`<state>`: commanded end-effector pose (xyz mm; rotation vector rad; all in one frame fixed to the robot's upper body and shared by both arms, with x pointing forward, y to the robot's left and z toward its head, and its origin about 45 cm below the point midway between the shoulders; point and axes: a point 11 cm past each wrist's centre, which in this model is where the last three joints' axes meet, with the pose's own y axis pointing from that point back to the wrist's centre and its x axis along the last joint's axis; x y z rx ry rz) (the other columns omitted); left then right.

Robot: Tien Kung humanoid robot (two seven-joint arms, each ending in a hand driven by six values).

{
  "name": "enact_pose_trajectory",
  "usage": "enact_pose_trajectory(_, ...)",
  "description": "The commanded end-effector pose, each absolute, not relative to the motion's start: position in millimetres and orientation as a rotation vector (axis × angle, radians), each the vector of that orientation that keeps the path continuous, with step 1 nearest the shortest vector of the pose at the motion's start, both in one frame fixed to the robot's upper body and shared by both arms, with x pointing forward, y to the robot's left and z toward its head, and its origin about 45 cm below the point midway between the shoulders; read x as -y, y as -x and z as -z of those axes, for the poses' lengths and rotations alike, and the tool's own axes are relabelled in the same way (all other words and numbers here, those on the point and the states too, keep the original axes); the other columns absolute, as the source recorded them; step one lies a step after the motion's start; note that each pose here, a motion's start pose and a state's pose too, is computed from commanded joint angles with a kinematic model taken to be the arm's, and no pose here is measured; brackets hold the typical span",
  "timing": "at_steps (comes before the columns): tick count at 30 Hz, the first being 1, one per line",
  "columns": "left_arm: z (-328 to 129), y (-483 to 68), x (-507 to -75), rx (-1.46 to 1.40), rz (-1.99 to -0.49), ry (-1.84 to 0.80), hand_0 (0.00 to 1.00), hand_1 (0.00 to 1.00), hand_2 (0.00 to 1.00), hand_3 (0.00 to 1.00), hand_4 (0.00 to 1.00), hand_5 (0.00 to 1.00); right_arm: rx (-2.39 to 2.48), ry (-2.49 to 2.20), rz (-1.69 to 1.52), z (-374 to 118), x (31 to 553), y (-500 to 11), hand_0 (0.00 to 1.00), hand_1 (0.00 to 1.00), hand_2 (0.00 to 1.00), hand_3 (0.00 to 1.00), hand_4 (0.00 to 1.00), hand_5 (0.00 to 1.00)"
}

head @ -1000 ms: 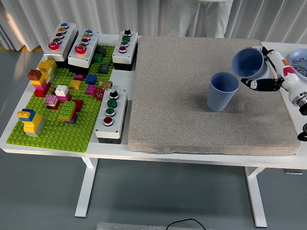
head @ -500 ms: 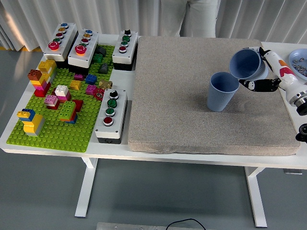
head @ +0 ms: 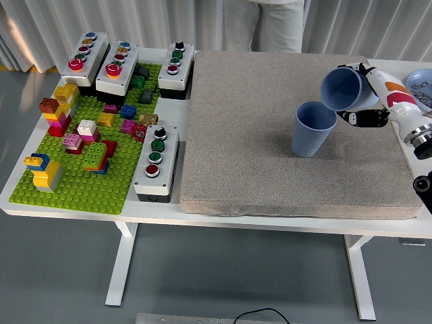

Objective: Pick cup pour cup place

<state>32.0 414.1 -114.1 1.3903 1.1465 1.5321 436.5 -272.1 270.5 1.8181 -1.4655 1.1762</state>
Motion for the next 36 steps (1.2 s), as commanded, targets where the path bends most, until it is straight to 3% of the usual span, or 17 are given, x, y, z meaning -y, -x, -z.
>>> enact_pose_trajectory(36, 114.1, -33.0, -413.7, -1.15, -1.535, -1.386, 0.727, 0.78, 0.823, 0.69, 0.506, 0.948, 1.473, -1.731, -1.315, -274.3, 258.6, -430.7, 0.802, 0.636, 0.531, 0.569, 0.636, 0.041)
